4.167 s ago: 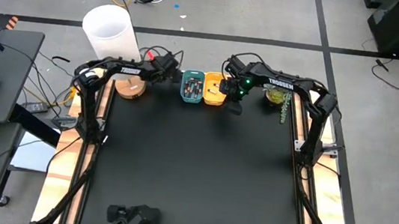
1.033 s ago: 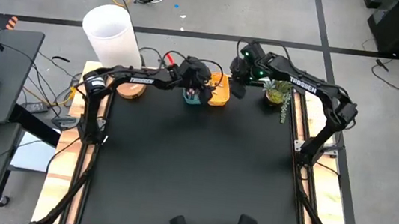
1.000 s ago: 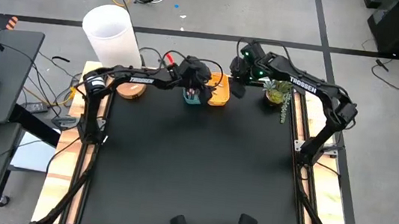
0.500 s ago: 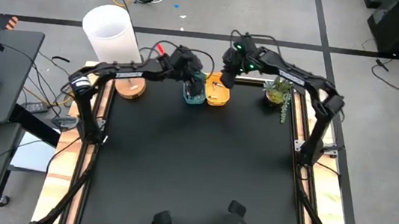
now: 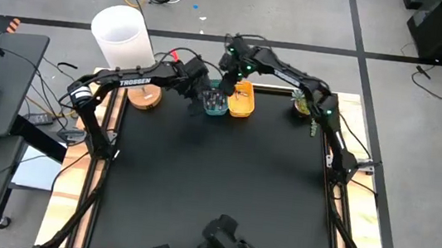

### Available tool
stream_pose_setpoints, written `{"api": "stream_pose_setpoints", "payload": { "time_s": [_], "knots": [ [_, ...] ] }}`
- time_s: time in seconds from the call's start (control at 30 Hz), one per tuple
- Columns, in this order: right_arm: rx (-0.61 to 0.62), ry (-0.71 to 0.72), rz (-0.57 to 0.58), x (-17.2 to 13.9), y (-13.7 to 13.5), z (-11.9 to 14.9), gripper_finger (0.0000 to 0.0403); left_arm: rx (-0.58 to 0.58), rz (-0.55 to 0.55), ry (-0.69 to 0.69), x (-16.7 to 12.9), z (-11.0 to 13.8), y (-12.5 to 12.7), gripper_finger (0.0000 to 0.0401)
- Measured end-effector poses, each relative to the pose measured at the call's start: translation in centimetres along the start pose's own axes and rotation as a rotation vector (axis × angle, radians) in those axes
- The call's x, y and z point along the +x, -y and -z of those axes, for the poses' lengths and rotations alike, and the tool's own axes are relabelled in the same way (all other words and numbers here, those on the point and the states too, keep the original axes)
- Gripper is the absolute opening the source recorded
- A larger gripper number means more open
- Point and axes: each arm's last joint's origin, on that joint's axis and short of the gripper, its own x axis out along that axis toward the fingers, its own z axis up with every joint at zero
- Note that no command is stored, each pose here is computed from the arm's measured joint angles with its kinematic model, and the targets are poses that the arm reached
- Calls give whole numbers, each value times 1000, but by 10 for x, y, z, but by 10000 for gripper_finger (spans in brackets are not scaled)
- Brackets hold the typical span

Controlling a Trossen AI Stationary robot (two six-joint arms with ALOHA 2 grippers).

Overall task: Sort batteries
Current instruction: Put the silver black battery into the yellow bin

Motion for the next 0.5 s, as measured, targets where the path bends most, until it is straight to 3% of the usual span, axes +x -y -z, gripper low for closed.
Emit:
{"api": "stream_pose_setpoints", "payload": {
  "time_s": [0.2,0.5],
  "knots": [
    [7,-99,-39,39,-9,-3,80,63,81,-252,-2,25,8,319],
    [-4,-95,-3,66,-28,-7,114,50,102,-349,14,62,13,319]
  ]
}}
